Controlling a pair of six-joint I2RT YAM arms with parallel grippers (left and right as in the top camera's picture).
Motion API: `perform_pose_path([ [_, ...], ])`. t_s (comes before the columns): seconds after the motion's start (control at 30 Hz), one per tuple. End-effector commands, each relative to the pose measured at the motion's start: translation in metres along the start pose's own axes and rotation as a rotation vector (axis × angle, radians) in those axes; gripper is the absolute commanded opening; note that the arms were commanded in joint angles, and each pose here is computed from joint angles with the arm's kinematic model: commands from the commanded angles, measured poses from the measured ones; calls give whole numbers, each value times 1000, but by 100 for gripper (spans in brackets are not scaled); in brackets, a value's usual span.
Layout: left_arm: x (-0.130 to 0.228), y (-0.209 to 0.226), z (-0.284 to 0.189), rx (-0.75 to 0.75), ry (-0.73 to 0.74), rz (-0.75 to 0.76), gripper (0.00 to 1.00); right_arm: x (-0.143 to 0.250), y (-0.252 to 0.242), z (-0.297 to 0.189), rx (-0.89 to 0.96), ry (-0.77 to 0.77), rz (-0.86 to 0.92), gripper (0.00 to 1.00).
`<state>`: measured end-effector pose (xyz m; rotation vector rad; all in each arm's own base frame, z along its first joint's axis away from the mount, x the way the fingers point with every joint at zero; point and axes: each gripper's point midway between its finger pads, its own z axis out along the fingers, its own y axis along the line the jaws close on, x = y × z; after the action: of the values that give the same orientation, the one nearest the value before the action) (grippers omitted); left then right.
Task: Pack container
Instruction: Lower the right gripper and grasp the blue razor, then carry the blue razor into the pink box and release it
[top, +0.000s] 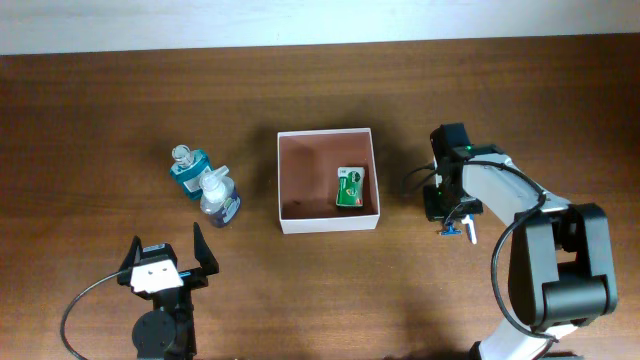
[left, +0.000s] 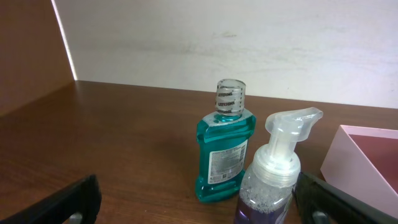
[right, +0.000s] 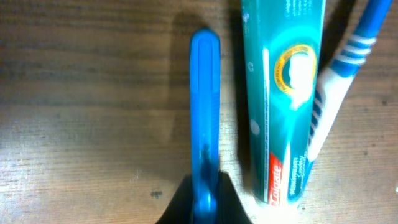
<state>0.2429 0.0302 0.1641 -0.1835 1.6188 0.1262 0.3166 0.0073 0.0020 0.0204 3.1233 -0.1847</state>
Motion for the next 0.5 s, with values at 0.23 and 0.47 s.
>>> perform_pose_path([
  [0.23,3,-1,0,6,1,16,99,-54,48,-114,-131,-121,18,4],
  [0.47,3,-1,0,6,1,16,99,-60,106,-154,-218,-195,-19,4],
])
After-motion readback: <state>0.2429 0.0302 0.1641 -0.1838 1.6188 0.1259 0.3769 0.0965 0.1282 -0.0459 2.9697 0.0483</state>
